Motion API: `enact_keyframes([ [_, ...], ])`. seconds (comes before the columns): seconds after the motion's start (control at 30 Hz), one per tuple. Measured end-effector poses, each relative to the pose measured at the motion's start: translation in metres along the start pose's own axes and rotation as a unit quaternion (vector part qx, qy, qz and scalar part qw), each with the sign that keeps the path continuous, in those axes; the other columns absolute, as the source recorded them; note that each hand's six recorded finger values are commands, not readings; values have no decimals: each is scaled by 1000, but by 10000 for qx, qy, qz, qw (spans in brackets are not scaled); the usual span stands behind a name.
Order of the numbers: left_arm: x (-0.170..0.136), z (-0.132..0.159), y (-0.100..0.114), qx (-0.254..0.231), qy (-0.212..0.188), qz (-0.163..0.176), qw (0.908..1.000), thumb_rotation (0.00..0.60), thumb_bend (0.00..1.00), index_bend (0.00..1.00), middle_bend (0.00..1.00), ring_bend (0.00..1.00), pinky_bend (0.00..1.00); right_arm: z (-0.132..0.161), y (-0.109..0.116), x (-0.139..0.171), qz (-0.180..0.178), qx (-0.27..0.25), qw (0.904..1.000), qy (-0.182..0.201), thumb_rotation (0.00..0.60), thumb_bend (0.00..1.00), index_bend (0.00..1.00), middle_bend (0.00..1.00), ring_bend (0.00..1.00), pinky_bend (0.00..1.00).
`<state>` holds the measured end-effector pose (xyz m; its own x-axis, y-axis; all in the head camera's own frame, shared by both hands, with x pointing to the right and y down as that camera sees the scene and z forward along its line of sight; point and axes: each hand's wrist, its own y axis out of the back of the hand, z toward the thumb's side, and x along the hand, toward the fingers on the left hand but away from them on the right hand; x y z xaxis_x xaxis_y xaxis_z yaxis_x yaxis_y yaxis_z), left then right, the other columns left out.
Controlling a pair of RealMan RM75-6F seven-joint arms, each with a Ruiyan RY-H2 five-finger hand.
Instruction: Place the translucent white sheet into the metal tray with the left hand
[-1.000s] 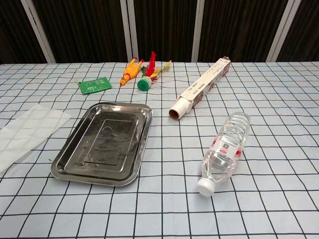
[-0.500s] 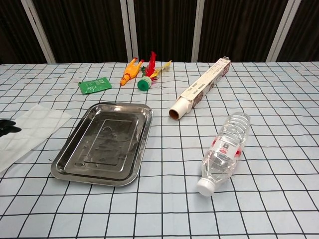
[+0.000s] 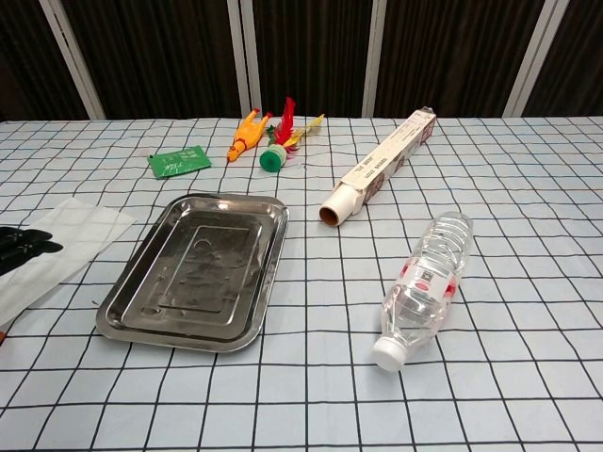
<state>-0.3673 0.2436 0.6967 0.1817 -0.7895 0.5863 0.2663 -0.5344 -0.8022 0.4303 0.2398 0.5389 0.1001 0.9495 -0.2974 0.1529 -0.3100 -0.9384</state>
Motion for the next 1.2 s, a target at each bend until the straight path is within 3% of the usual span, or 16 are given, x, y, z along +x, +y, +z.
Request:
enact_keyframes([
  [0.6, 9, -6, 6, -68, 86, 136, 9998, 600, 379, 0, 0, 0, 0, -1, -1, 0, 12, -1, 10000, -34, 600, 290, 0, 0, 0, 0],
  [0.97, 20, -21, -5, 163, 249, 72, 9995, 600, 419, 0, 0, 0, 0, -1, 0, 0, 16, -24, 10000, -23, 600, 290, 0, 0, 0, 0],
  [1.07, 23, -21, -5, 122, 272, 120, 9995, 600, 433, 78, 0, 0, 0, -1, -1, 0, 16, -25, 10000, -22, 600, 290, 0, 0, 0, 0],
  [1.2, 26, -22, -5, 122, 282, 173, 9994, 600, 442, 258, 0, 0, 3, -1, -1, 0, 21, -22, 10000, -21, 600, 290, 0, 0, 0, 0],
])
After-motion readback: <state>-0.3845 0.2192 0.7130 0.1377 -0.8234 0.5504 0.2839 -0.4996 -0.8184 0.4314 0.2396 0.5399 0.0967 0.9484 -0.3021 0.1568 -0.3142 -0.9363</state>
